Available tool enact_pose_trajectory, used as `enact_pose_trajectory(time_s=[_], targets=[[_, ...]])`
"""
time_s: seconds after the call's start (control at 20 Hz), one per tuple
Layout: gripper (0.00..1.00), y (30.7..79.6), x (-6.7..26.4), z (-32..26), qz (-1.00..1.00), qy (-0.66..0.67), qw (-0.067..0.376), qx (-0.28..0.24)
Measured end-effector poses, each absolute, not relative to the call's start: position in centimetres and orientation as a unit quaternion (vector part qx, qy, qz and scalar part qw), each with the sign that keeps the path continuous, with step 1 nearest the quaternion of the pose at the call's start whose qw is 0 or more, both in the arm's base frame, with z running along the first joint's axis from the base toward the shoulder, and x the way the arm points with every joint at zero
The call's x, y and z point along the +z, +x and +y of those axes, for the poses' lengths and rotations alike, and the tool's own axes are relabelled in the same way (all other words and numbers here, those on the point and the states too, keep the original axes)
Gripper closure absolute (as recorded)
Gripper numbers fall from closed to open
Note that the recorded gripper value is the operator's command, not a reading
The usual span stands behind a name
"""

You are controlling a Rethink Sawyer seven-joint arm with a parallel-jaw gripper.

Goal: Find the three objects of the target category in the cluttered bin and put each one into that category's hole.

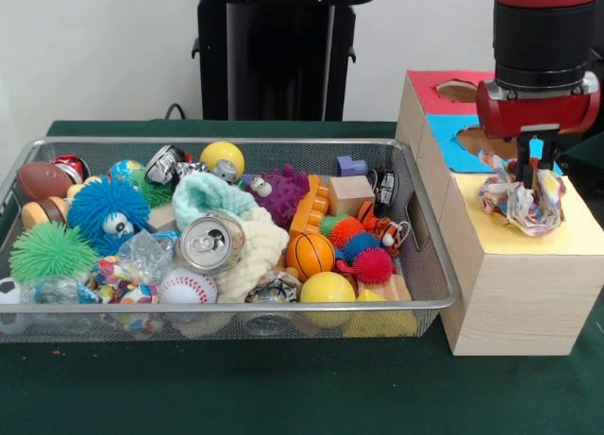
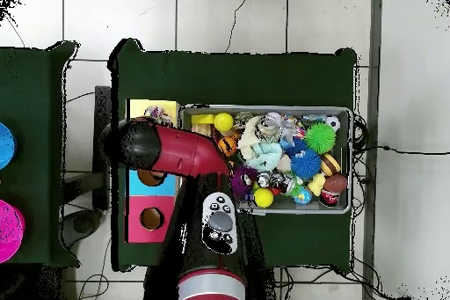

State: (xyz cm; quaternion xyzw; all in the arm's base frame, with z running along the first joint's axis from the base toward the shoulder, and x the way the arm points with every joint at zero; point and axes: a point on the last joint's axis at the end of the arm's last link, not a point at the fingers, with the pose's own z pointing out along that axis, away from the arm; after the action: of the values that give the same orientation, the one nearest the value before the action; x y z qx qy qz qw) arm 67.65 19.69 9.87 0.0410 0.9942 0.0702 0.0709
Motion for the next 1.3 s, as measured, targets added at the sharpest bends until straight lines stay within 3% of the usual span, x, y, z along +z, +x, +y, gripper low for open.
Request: enact_pose_trajectory(time_s=[0.75, 1.3], targets=[[1.0, 67.6, 9.4, 19.8, 0.993, 0.052, 0.084, 0.07], [1.0, 66.9, 7.0, 20.7, 0.995, 0.046, 0.075, 0.051]])
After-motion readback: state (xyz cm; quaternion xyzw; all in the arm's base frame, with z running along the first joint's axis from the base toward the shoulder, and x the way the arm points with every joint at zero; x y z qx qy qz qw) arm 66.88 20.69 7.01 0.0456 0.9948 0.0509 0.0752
